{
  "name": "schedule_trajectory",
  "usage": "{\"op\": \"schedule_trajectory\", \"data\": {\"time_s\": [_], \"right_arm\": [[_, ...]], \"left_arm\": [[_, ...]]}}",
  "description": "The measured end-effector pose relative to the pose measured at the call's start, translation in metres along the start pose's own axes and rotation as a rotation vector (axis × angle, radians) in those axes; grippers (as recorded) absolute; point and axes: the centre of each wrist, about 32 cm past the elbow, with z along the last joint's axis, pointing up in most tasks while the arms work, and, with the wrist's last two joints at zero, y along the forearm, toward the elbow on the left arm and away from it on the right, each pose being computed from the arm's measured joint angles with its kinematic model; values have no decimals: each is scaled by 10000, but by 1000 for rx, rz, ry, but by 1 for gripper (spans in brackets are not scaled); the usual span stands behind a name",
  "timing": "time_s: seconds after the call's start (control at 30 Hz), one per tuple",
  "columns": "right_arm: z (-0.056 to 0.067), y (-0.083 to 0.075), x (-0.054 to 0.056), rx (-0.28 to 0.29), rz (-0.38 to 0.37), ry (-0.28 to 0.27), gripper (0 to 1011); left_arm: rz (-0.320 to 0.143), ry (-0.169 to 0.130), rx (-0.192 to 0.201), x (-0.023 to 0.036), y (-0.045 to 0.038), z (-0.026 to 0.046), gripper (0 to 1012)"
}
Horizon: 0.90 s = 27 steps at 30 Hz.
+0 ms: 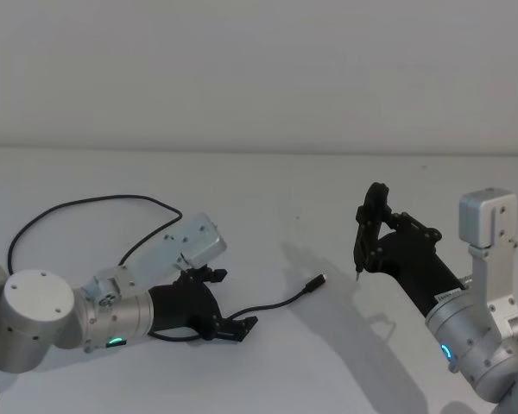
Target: Pick up the data cable with the one hand.
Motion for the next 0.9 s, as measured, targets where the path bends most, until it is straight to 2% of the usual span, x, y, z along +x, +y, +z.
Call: {"op": "schedule_trajectory", "data": {"time_s": [0.13,0.33,0.5,0.6,0.7,0.77,0.8,0.83,0.9], "right_arm": [[0,0,0,0,0,0,274],[0,0,0,0,0,0,275],[0,0,0,0,0,0,275],[0,0,0,0,0,0,274],[0,0,0,0,0,0,275],[0,0,0,0,0,0,275],[0,0,0,0,0,0,275],[0,0,0,0,0,0,275],[0,0,0,0,0,0,275]], "left_arm": [[-1,2,0,4,-18,2,993],[-3,5,0,9,-39,4,874],[-3,6,0,11,-49,5,743],[-3,7,1,14,-53,3,619],[-2,7,2,15,-56,2,557],[-2,7,2,15,-58,2,458],[-2,7,3,16,-58,0,458],[-2,7,3,17,-58,0,399],[-1,7,3,18,-58,-1,353]]}}
